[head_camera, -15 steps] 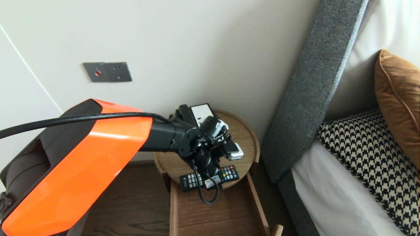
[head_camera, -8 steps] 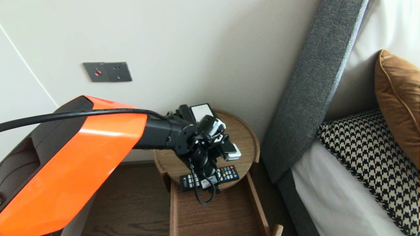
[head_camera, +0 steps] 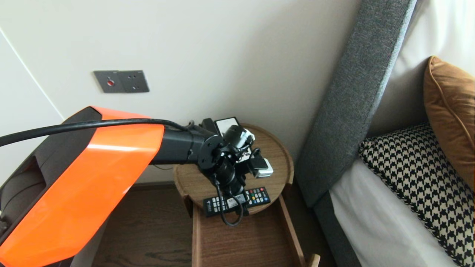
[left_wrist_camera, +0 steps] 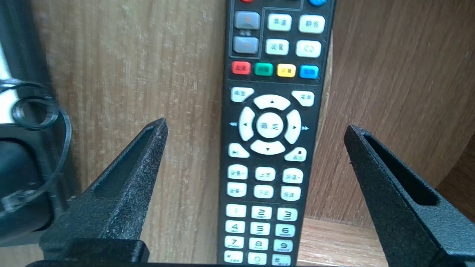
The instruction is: Put the remote controls on the table in the drawer one by one
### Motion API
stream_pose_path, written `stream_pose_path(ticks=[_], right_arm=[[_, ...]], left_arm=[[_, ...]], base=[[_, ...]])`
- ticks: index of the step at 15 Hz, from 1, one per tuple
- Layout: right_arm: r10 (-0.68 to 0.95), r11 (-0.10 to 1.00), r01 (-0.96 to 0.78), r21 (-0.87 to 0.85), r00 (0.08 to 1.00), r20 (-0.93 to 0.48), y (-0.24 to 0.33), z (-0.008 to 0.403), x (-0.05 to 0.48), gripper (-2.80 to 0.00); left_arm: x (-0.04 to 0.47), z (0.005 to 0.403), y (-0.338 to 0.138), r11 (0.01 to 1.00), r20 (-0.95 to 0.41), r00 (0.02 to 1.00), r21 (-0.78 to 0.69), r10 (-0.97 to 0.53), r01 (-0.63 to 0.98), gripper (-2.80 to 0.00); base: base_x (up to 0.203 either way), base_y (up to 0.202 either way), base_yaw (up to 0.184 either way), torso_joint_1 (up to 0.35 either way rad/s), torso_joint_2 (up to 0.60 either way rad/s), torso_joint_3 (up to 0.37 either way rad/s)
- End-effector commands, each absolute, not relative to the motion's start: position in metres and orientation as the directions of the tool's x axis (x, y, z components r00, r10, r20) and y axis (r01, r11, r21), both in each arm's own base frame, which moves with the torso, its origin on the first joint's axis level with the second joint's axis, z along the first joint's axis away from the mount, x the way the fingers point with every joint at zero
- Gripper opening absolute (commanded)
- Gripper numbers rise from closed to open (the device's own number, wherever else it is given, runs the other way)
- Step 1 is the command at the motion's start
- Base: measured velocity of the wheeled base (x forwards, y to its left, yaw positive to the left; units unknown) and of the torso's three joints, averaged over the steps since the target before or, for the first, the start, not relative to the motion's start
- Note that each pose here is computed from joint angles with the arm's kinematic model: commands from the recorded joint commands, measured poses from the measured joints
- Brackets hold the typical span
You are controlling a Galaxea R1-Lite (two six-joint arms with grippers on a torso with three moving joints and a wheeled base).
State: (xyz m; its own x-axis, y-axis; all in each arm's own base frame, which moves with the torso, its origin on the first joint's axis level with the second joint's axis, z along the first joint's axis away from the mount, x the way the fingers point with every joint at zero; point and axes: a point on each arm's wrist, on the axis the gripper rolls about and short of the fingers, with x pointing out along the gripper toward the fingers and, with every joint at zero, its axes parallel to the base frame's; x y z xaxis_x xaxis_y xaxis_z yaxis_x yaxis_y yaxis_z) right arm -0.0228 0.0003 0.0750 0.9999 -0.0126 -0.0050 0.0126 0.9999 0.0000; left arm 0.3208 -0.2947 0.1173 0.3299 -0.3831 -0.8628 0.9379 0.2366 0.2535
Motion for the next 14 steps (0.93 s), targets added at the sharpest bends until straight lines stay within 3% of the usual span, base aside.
stream_pose_path(ticks=[1, 8, 9, 14], right_arm=[[-0.012, 1.0, 0.012, 0.0, 1.0, -0.005, 0.0, 0.075, -0.023, -2.8], [-0.012, 1.0, 0.012, 0.0, 1.0, -0.005, 0.0, 0.075, -0.023, -2.8], [-0.012, 1.0, 0.012, 0.0, 1.0, -0.005, 0.0, 0.075, -0.023, -2.8], [-0.012, 1.0, 0.012, 0.0, 1.0, -0.005, 0.0, 0.075, -0.023, -2.8]], left_arm=[[0.321, 0.114, -0.294, 0.232, -0.87, 0.32, 0.247, -0.375, 0.941, 0.0], [0.321, 0.109, -0.295, 0.227, -0.877, 0.311, 0.239, -0.367, 0.944, 0.0], [0.321, 0.106, -0.296, 0.227, -0.879, 0.308, 0.236, -0.365, 0.945, -2.8], [0.321, 0.104, -0.297, 0.226, -0.881, 0.302, 0.231, -0.365, 0.947, -2.8]], base=[[0.0, 0.0, 0.0, 0.0, 0.0, 0.0], [0.0, 0.0, 0.0, 0.0, 0.0, 0.0], [0.0, 0.0, 0.0, 0.0, 0.0, 0.0], [0.0, 0.0, 0.0, 0.0, 0.0, 0.0]])
